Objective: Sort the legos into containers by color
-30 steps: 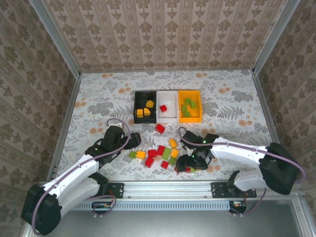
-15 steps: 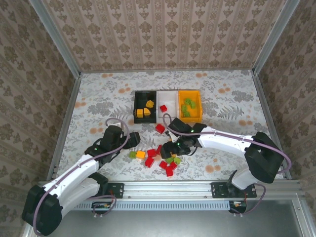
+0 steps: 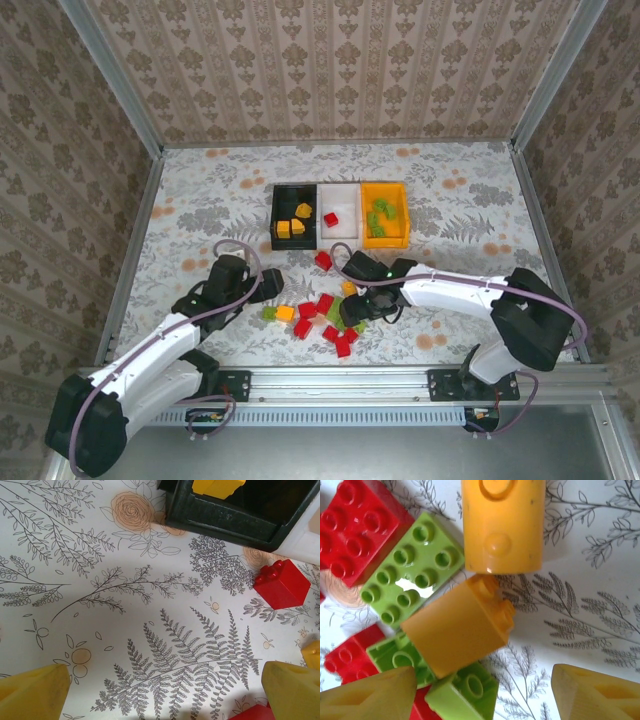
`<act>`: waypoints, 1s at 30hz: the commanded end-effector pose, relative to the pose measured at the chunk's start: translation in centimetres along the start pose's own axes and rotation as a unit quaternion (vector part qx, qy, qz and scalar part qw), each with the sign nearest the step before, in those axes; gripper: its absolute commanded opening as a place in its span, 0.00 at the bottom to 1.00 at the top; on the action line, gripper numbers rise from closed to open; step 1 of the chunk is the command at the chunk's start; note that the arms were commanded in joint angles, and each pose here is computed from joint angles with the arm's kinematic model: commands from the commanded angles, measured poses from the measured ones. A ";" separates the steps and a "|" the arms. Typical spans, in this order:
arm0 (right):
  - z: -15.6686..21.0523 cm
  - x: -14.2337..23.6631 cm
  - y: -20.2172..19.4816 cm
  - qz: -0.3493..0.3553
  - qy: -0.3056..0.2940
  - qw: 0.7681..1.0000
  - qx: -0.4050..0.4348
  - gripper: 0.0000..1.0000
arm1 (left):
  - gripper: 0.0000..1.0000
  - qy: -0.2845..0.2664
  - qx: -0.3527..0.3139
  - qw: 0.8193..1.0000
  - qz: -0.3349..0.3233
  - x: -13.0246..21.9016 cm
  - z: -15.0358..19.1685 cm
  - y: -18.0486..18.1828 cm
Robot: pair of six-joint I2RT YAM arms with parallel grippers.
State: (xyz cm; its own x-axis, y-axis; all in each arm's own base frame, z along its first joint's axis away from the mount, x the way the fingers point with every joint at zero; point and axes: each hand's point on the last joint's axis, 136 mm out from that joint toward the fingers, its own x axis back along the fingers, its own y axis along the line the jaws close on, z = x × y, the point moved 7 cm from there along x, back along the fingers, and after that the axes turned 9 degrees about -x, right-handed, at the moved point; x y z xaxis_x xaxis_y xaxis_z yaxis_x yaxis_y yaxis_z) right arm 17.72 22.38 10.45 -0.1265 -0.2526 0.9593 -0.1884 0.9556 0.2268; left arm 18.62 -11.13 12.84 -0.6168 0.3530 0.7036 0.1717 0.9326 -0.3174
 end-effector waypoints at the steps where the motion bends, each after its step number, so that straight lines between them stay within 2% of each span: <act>1: -1.3 -0.4 1.1 -0.010 -0.031 0.999 0.005 0.75 | 1.00 0.005 0.011 1.000 0.000 -0.1 0.2 0.2; 4: -1.5 -1.0 0.7 0.018 -0.028 0.999 0.002 0.73 | 1.00 0.005 0.014 1.000 0.001 -0.2 0.2 0.2; 11: -1.7 -0.7 -1.5 0.064 -0.051 0.996 -0.031 0.61 | 1.00 0.005 0.015 1.000 0.006 -0.2 0.1 0.0; 15: -2.3 -0.1 -2.4 0.063 -0.066 0.995 -0.047 0.58 | 1.00 0.007 0.017 1.000 0.005 -0.3 0.2 0.1; 19: -2.6 -0.9 -2.0 0.062 -0.053 0.996 -0.045 0.58 | 1.00 0.009 0.018 1.000 0.007 -0.4 0.2 0.0; 23: -2.5 -1.7 -2.0 0.062 -0.040 0.996 -0.047 0.52 | 1.00 0.009 0.016 1.000 0.010 -0.3 0.1 -0.1; 26: -2.3 -1.6 -2.2 0.064 -0.037 0.996 -0.046 0.44 | 1.00 0.005 0.013 1.000 0.012 -0.1 -0.3 -0.2; 30: -3.1 0.7 -1.8 0.053 -0.070 0.996 -0.033 0.38 | 1.00 -0.002 0.004 1.000 0.018 0.6 -1.2 -0.8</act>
State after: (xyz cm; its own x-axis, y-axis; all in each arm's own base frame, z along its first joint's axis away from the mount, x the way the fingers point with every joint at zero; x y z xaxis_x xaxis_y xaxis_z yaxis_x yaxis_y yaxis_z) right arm 20.65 21.11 9.31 -0.2329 -0.1514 0.9606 -0.0913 0.9868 0.1334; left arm 18.63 -11.27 12.48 -0.5943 0.3635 0.7174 0.1684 0.9285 -0.3309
